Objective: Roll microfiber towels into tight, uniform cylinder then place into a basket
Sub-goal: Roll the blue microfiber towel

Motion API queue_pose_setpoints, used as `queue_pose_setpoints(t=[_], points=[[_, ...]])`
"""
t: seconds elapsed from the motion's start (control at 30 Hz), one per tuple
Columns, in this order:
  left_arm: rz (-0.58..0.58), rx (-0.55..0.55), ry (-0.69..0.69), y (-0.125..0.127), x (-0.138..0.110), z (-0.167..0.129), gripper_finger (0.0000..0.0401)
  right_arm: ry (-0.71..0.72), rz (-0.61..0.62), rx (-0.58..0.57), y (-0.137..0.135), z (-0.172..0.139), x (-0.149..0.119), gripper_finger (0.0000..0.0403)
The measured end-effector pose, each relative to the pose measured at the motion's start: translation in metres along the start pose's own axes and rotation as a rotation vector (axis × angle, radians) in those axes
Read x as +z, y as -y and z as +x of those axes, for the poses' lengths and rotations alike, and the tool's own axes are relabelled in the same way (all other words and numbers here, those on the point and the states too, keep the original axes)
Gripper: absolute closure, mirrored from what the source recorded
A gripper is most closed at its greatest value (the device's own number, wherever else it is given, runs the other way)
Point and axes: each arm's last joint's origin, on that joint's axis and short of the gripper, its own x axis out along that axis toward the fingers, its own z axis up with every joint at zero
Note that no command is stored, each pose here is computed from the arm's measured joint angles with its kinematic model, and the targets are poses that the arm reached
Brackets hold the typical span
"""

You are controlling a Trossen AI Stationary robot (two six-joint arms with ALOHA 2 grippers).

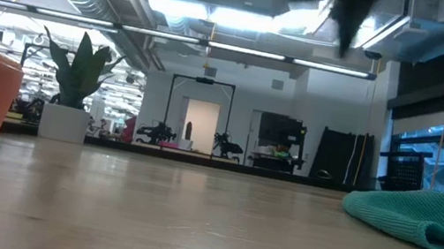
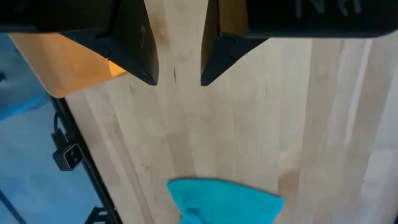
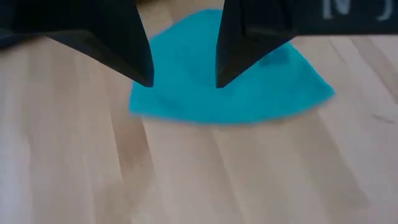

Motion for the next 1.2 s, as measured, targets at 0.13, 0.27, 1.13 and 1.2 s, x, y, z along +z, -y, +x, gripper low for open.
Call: queue_pose_setpoints(t=[0.13, 0.27, 1.13, 1.2], points=[[-0.002, -0.005, 0.036, 0.001, 0.005, 0.003, 0.0291, -0.036, 0.175, 0.032, 0.007, 0.013, -0.038, 0.0230], [-0.003, -0.010, 0.078, 0.001, 0.011, 0.005, 0.0291, -0.079, 0.306, 0.215, -0.004, 0.028, -0.059, 0.0230], [-0.007, -0.015, 0.128, 0.002, 0.016, 0.005, 0.0291, -0.440, 0.511, 0.139, -0.034, 0.132, -0.136, 0.0230], [-0.007, -0.015, 0.127, 0.002, 0.016, 0.005, 0.0291, -0.436, 0.490, 0.145, -0.034, 0.137, -0.138, 0.0230]])
